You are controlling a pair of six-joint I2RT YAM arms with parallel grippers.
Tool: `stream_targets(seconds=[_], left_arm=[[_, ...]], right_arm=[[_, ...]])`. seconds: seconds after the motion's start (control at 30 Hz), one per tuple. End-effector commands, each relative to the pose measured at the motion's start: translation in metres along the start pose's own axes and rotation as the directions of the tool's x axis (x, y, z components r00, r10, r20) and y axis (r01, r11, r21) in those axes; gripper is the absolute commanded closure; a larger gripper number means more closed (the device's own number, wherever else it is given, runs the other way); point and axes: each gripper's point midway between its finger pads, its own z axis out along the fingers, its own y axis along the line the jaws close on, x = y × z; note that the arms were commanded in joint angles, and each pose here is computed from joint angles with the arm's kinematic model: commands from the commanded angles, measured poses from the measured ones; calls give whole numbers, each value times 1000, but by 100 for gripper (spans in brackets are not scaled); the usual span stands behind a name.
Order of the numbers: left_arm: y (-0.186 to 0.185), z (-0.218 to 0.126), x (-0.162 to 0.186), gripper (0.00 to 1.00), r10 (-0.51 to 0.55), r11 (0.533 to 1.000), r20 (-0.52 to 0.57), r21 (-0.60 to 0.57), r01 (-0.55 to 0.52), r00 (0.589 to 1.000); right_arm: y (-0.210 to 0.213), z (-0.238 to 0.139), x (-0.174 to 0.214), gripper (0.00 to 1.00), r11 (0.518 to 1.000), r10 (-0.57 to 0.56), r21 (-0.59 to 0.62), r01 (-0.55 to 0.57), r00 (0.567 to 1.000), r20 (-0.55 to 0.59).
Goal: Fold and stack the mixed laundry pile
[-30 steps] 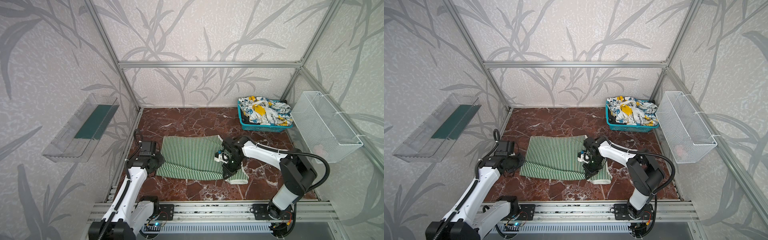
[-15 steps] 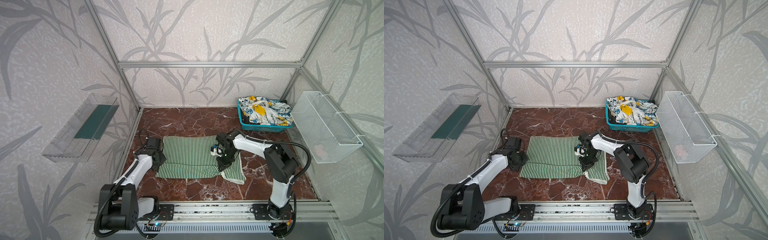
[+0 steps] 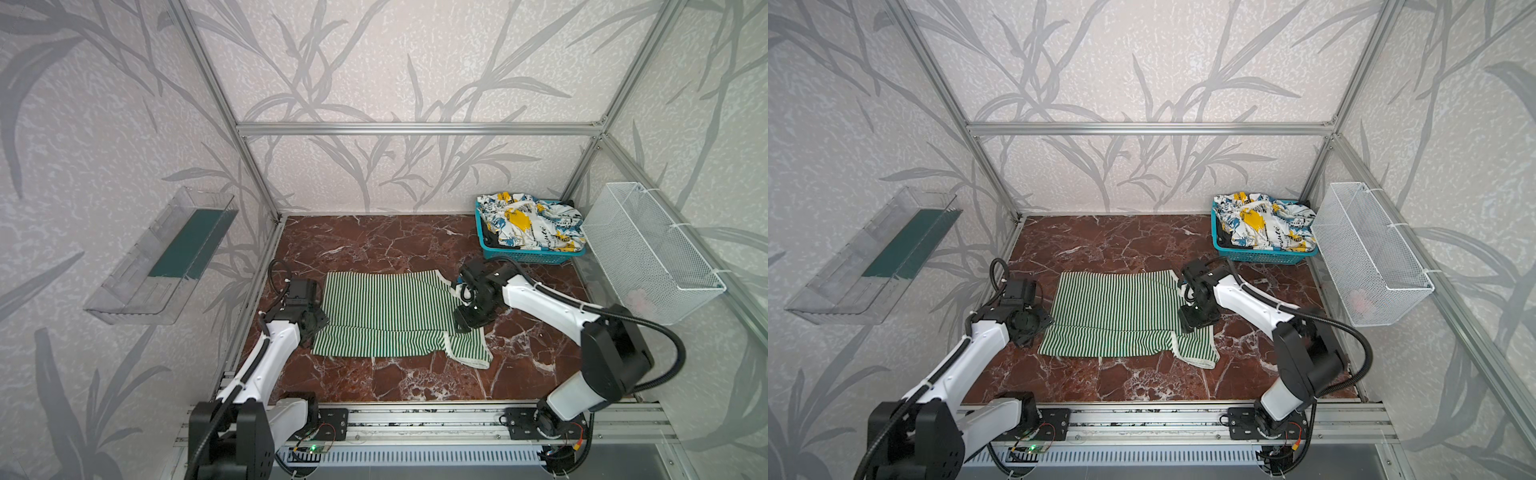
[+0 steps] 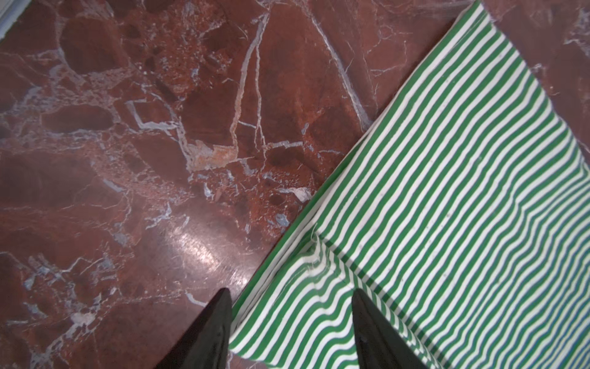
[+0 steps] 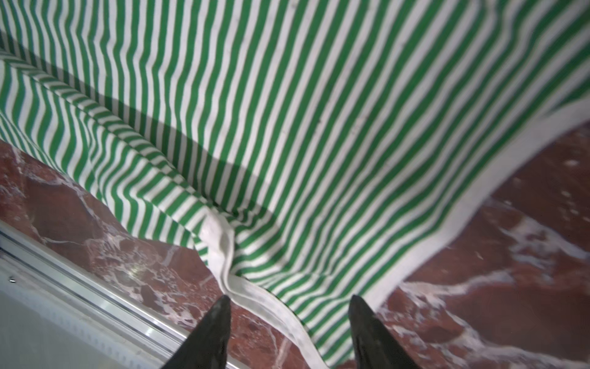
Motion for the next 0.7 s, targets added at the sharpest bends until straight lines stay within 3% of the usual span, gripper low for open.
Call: stream_targets(seconds=[0.0, 0.33, 0.5, 0.67], left_arm=[[21, 10, 25, 40, -65, 998, -25, -23, 64, 998], [26, 35, 47, 42, -63, 998, -93, -31, 60, 994], [30, 43, 49, 55, -88, 993, -123, -90, 77, 988], [26, 48, 52, 61, -94, 993, -154, -85, 82, 983]], right_arm=[[-31, 3, 14, 34, 980, 166, 97, -171, 984, 61], [-53, 25, 61, 34, 912, 390, 108, -397, 918, 78], [-44, 40, 76, 36, 890, 453, 33, -454, 890, 45], [-37, 49, 85, 45, 861, 509, -21, -509, 861, 15]])
